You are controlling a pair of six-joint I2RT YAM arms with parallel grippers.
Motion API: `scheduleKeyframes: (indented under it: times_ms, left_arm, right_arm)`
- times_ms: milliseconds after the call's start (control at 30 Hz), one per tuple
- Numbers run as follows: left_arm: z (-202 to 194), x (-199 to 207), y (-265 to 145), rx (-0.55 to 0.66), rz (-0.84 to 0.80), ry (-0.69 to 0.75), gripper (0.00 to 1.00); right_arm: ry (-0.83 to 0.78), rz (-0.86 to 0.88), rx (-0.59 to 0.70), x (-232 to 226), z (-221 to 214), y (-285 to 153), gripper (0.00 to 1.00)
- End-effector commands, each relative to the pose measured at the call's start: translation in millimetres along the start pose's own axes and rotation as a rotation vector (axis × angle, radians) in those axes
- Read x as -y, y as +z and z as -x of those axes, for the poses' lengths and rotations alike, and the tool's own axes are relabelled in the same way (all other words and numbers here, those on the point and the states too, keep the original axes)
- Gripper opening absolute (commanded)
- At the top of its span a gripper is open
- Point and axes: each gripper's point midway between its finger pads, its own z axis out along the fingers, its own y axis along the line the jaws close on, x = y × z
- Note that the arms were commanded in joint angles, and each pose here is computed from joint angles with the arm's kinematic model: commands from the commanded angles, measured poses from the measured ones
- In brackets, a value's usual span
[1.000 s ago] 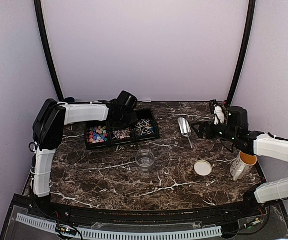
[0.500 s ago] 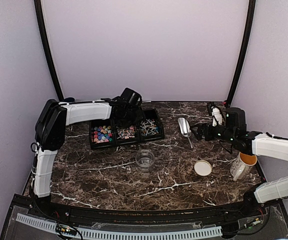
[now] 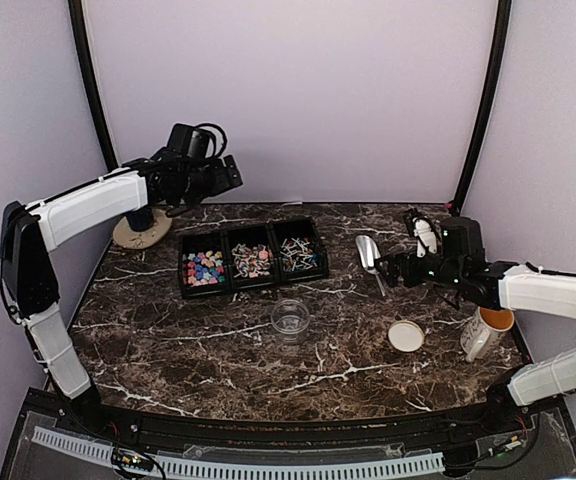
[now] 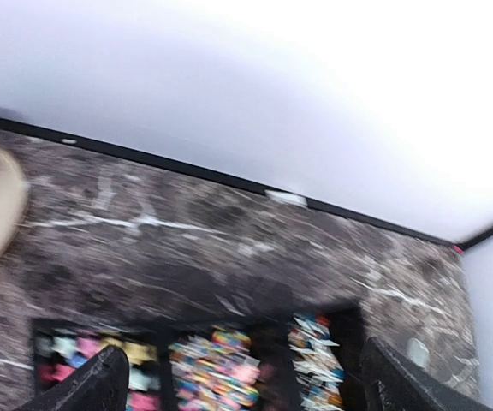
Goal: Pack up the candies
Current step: Move the storage box to the center of the board.
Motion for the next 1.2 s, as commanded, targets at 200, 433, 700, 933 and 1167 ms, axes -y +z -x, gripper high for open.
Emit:
scheduleKeyframes:
  times_ms: [200, 433, 700, 933, 1167]
  left_arm:
    - [1, -127, 46, -0.05, 0.225, 0.081, 0.99]
    - [-9, -152, 85, -0.113, 0.161, 0.07, 0.99]
    - [-49, -179, 95, -0.206, 0.195, 0.063, 0.96]
    - [-84, -177, 94, -0.294, 0.128, 0.013, 0.77]
    - [-102, -170, 79, -0.312, 0.068, -0.067, 0.67]
  right_arm:
    - [-0.077, -0.008, -0.019, -15, 4, 12, 0.98]
    - [-0.096, -0.011, -0.035, -18, 0, 17, 0.98]
    - [-0.1, -0.025, -0.032, -17, 0, 17, 0.98]
    - [-0.104, -0.112, -0.065, -2, -6, 22, 0.98]
    - [-0.113, -0.19, -0.122, 12, -19, 30, 0.98]
